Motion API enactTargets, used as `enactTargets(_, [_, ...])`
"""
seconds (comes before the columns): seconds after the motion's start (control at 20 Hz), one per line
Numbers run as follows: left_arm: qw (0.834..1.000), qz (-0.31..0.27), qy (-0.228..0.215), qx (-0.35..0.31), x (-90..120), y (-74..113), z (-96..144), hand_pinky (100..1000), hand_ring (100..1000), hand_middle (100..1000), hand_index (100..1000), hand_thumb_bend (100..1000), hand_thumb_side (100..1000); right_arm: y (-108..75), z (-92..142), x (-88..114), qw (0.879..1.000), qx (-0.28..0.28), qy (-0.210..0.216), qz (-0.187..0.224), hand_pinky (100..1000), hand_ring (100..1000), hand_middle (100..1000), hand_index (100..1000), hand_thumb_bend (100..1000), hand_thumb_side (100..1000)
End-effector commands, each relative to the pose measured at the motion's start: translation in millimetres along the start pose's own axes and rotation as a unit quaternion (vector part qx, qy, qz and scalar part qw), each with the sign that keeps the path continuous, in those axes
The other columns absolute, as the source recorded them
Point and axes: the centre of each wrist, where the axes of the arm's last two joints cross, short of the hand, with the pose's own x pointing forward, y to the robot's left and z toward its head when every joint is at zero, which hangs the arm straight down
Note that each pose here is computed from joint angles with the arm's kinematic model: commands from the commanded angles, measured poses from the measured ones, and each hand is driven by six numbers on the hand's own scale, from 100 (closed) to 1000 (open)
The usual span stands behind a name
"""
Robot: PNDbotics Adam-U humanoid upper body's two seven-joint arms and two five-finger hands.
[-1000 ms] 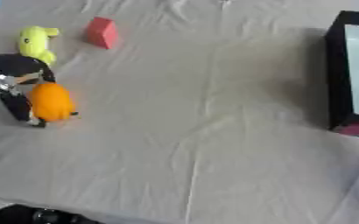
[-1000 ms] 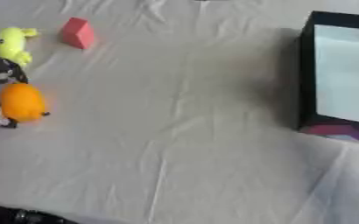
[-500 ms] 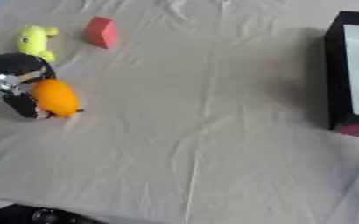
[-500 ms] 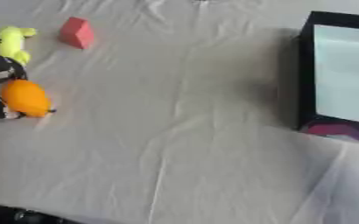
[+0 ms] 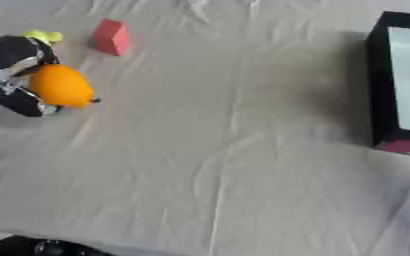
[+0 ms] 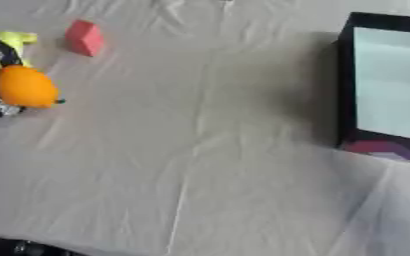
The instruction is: Pick up the objects with one hand, pass them to the other hand, and then place them into the box on the other side of the table.
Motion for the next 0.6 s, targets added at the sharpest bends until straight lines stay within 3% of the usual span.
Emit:
enactTargets(0.05, [0.998, 0.031, -0.026, 0.045, 9.2, 12.5, 5.4, 691, 671, 584, 556, 215, 176, 1.6, -6.9, 26.5, 0.997, 0.041, -0.039, 0.052, 938, 824, 867, 943, 407, 636])
enactTargets(0.25, [0.993, 0.075, -0.059, 0.074, 22.0, 12.6, 4.0, 692, 663, 580, 560, 180, 183, 15.8, -11.9, 49.0, 0.987, 0.110, -0.065, 0.101, 936, 828, 867, 939, 423, 654])
enactTargets(0.6, [0.983, 0.113, -0.104, 0.102, 44.2, 9.8, -0.3, 689, 653, 571, 558, 145, 192, 45.2, -11.1, 85.4, 0.957, 0.210, -0.108, 0.166, 931, 827, 860, 926, 411, 605])
